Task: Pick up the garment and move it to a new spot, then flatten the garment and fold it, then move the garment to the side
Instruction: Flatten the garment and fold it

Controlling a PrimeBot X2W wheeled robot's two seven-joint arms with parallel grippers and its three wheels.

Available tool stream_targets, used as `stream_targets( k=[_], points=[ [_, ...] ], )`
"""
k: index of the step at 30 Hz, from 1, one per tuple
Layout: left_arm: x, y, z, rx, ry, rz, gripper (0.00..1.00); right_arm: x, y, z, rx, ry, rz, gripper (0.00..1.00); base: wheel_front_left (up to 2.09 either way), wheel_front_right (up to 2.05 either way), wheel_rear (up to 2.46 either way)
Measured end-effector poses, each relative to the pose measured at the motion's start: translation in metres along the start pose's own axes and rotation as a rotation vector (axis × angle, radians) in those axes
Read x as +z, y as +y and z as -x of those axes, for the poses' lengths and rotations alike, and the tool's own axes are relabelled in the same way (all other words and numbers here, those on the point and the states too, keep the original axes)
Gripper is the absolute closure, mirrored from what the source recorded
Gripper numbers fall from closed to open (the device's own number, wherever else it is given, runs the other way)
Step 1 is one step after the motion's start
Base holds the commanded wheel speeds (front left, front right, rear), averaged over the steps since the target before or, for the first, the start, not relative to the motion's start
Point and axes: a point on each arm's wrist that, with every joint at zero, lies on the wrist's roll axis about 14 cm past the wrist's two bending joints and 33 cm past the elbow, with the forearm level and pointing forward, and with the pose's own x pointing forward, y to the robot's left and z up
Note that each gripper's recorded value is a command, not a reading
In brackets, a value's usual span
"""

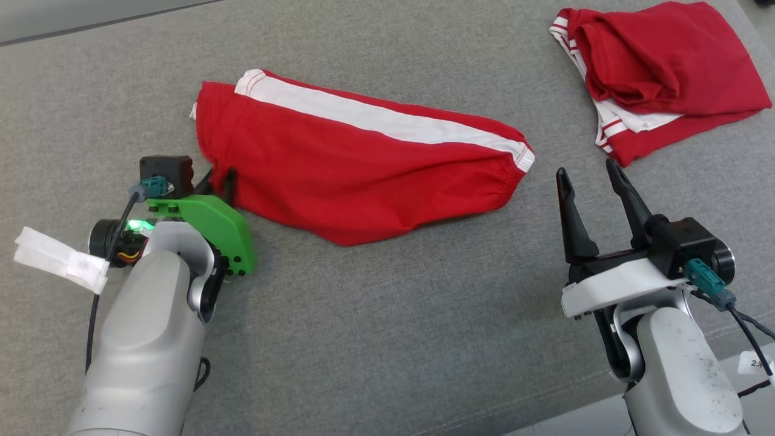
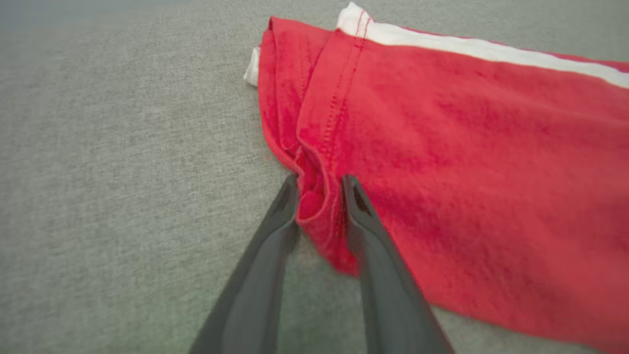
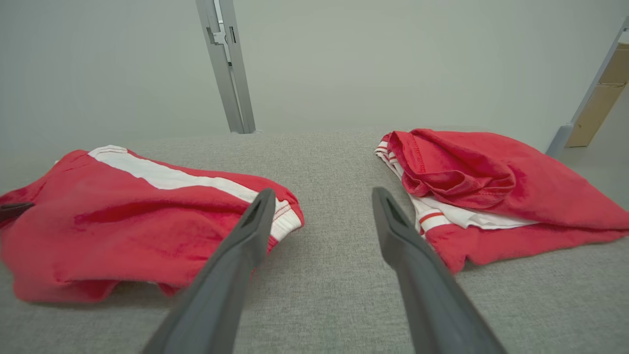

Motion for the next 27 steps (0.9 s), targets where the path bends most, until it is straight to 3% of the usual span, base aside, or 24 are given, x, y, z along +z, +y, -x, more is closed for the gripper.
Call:
stream_targets(
  k=[14,27],
  points=[
    [0.035,-0.006,0.025,-0.018,-0.192,-0.021,1.00,0.007,0.008,0.002,0.012,-0.022,-0.009,0.00,0.00,0.00,0.00],
    [-0.018,-0.007,0.117,0.075,-0.252,0.167,1.00,0.013,0.021,0.015,0.040,-0.036,-0.015,0.00,0.00,0.00,0.00]
  ],
)
